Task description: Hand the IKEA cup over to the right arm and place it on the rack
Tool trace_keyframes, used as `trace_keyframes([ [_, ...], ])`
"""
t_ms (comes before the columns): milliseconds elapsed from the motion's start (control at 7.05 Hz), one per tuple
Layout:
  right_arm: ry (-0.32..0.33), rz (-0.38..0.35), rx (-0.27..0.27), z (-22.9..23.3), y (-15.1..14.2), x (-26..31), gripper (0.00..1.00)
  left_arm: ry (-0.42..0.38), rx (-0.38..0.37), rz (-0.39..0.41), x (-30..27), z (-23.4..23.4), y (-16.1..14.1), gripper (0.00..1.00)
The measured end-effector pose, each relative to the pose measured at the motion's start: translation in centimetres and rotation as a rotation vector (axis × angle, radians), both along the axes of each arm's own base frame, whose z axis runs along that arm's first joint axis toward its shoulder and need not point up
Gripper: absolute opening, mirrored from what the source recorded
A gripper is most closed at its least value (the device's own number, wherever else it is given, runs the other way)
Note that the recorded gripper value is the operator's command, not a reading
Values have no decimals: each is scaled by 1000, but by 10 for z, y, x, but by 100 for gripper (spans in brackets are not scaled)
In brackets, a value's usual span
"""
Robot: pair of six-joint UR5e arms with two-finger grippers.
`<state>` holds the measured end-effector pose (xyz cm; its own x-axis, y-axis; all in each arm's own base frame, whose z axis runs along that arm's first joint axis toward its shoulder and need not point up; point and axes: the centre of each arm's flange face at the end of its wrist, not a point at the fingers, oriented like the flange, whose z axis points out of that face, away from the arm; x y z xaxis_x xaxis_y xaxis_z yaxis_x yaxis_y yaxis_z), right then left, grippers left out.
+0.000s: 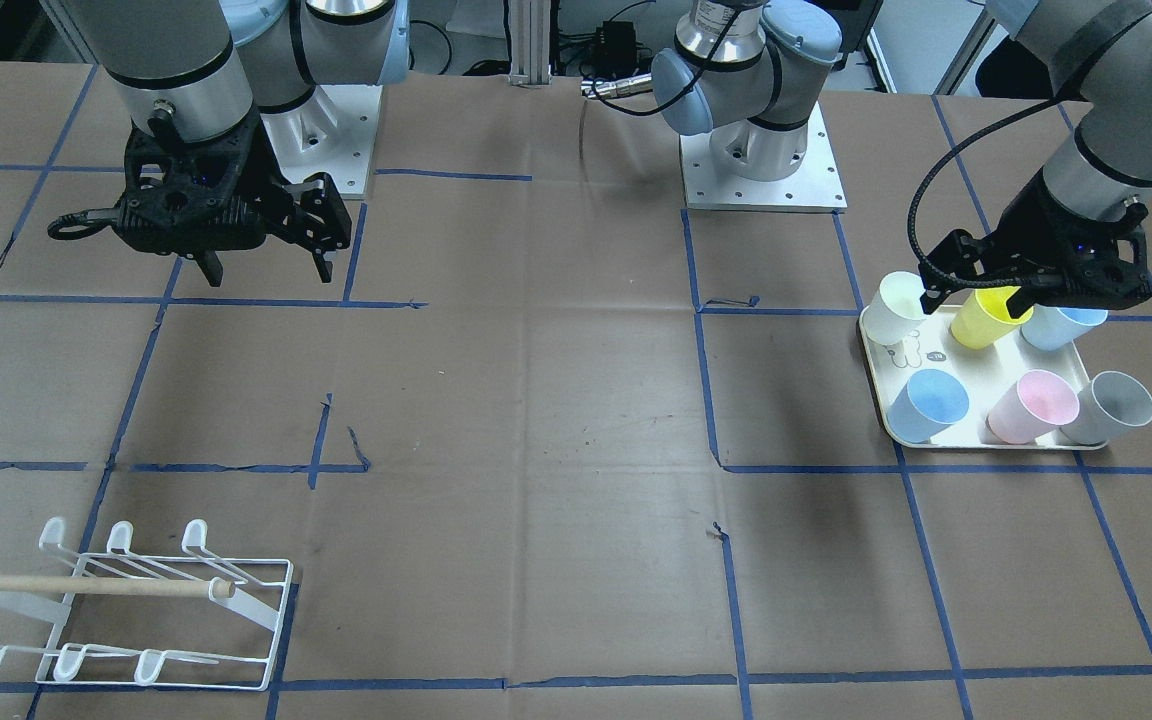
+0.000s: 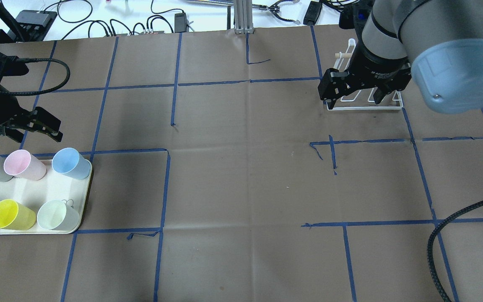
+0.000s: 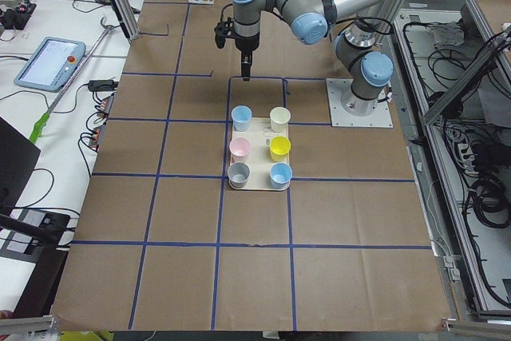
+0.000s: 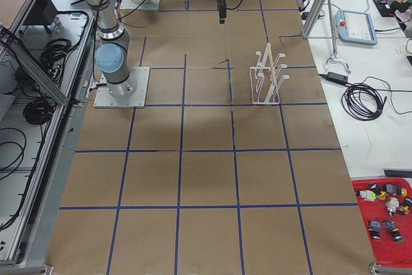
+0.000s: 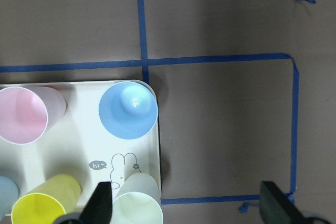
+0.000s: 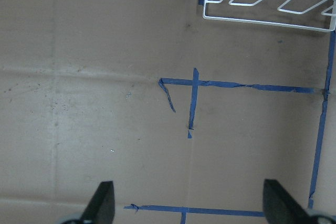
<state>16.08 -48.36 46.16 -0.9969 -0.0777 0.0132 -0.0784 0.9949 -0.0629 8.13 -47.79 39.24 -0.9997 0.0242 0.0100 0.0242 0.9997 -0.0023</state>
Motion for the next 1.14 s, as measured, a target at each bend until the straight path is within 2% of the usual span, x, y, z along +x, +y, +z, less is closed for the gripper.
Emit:
trace_keyframes([
  [709, 0, 0, 1, 0, 0, 0, 100, 8, -2, 19, 10, -113, -27, 99],
  [1135, 0, 0, 1, 0, 0, 0, 100, 8, 3, 23, 3, -151, -13, 99],
])
